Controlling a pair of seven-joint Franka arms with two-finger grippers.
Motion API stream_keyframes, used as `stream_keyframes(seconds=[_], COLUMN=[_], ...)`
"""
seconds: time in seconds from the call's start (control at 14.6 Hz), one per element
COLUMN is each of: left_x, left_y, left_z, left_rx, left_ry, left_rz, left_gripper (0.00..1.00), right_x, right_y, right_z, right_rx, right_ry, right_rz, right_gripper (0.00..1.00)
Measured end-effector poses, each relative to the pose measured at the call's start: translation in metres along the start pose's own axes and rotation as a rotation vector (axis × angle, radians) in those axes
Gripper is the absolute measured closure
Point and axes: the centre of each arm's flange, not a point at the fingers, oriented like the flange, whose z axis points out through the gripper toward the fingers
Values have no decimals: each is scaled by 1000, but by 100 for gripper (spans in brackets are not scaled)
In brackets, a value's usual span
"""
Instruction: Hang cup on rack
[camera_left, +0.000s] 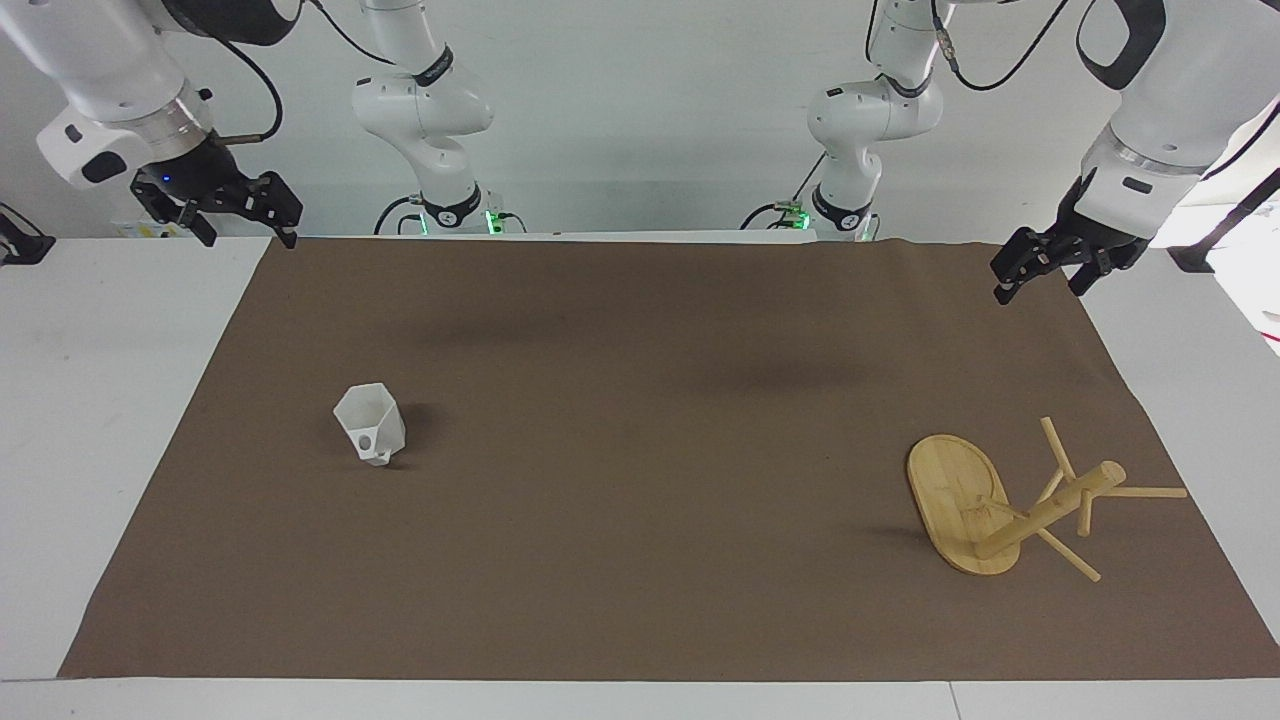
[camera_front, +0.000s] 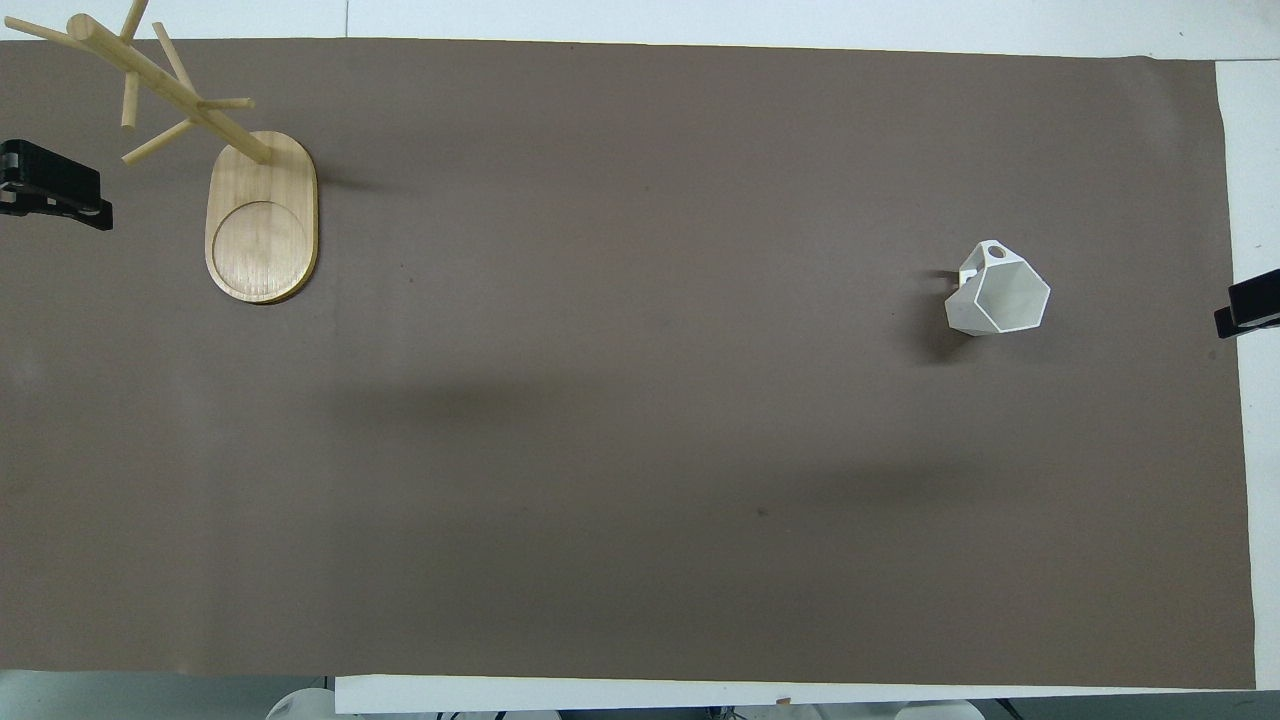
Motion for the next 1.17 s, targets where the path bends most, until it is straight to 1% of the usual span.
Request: stream_keyframes(seconds=[0.48, 0.62, 0.69, 0.75, 0.89, 1.03, 1.1, 1.17], left_x=[0, 0, 0, 0, 0, 0, 0, 0], left_y=[0, 0, 0, 0, 0, 0, 0, 0], left_z=[0, 0, 0, 0, 0, 0, 0, 0], left_rx=[0, 0, 0, 0, 0, 0, 0, 0], left_ry=[0, 0, 0, 0, 0, 0, 0, 0], left_rz=[0, 0, 0, 0, 0, 0, 0, 0], left_gripper=[0, 0, 0, 0, 0, 0, 0, 0], right_x=[0, -3, -4, -4, 3, 14, 19, 21], right_y=[0, 0, 0, -1, 0, 9, 22, 42], right_z=[1, 3, 3, 2, 3, 16, 30, 47], right_rx=[0, 4, 5, 5, -3, -3, 44, 113], right_ry=[-3, -28, -33, -27, 15, 69, 110, 158], right_rz=[0, -15, -50, -106, -256, -476, -576, -658], right_gripper=[0, 0, 0, 0, 0, 0, 0, 0])
